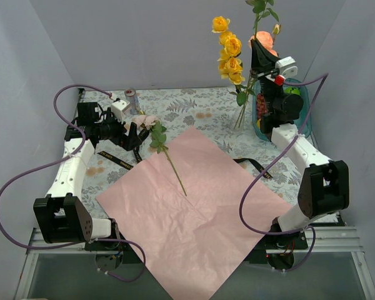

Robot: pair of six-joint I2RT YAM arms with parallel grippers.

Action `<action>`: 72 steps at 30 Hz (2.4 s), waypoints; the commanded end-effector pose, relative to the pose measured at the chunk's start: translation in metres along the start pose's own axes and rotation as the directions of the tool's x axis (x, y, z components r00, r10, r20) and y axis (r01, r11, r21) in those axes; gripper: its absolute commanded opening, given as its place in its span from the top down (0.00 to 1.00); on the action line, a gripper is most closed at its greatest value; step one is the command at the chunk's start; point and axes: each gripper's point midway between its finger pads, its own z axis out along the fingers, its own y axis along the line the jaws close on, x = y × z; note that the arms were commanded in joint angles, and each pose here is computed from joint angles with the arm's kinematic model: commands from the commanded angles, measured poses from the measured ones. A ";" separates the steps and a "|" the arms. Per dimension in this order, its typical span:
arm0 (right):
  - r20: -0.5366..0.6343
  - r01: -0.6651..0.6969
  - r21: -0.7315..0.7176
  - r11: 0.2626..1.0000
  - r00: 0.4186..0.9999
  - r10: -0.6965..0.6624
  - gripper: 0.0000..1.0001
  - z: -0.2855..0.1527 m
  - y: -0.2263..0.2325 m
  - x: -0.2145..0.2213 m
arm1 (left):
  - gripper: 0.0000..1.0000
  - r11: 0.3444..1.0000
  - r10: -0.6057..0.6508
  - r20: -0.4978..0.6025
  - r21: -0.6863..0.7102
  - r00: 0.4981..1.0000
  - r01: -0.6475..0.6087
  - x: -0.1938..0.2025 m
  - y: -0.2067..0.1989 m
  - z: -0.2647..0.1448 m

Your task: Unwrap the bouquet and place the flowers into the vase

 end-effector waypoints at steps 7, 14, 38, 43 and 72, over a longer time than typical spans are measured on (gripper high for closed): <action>0.421 0.073 0.039 0.997 0.903 -0.082 0.99 0.008 -0.011 -0.112 | 0.02 0.999 0.034 0.032 0.007 0.999 -0.034 -0.017 -0.001 -0.007; 0.447 0.069 0.050 0.996 0.890 -0.084 0.99 0.004 -0.011 -0.101 | 0.02 1.000 0.023 0.009 0.004 1.000 -0.023 -0.018 0.004 -0.006; 0.536 0.133 0.040 0.990 0.834 -0.133 0.99 -0.008 -0.012 -0.140 | 0.02 0.999 0.010 -0.038 0.042 0.999 -0.009 -0.004 0.008 0.007; 0.543 0.136 0.039 0.990 0.829 -0.135 0.99 -0.009 -0.012 -0.148 | 0.02 0.999 0.003 -0.036 0.053 0.999 -0.002 -0.005 0.008 0.009; 0.542 0.065 0.109 0.992 0.833 -0.114 0.99 -0.013 -0.027 -0.130 | 0.02 0.999 0.004 -0.046 0.046 0.999 -0.001 -0.004 0.011 0.010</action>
